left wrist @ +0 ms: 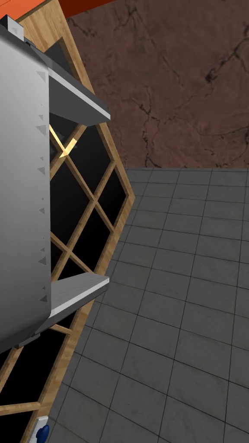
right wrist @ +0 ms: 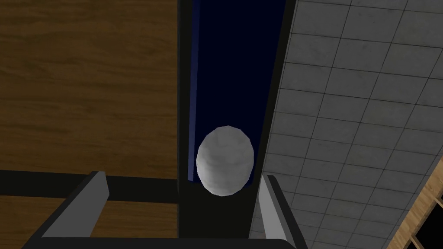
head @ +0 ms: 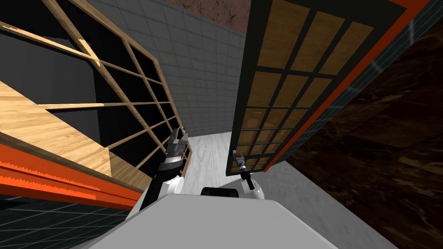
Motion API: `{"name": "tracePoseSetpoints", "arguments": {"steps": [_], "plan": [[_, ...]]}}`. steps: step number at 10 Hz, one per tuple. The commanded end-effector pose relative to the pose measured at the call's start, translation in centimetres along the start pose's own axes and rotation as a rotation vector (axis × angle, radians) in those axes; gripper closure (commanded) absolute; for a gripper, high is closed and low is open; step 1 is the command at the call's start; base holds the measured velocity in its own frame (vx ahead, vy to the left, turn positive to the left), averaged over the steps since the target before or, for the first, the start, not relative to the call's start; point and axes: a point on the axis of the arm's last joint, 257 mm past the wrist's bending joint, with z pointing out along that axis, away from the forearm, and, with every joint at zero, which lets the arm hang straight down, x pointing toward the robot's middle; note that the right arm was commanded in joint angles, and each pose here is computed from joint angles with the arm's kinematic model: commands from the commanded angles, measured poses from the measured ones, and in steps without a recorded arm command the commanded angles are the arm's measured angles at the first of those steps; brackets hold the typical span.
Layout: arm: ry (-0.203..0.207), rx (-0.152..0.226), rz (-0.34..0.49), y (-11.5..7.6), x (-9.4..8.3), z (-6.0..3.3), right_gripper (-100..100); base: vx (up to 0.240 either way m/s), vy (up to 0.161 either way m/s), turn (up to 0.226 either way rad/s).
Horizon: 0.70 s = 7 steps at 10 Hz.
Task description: Push the door open
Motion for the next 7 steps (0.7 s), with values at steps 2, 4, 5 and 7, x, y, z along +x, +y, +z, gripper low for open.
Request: {"name": "tracePoseSetpoints", "arguments": {"steps": [2, 4, 5, 7], "plan": [[-0.005, -0.001, 0.042, 2.2, -0.14, 0.11, -100, 0.188, 0.015, 0.028], [-0.003, 0.0, 0.031, 1.45, -0.06, 0.02, 100, 0.027, 0.007, -0.001], [-0.003, 0.0, 0.031, 1.45, -0.06, 0.02, 100, -0.031, 0.01, 0.054], [-0.003, 0.0, 0.031, 1.45, -0.06, 0.02, 100, -0.011, -0.001, -0.009]]}}
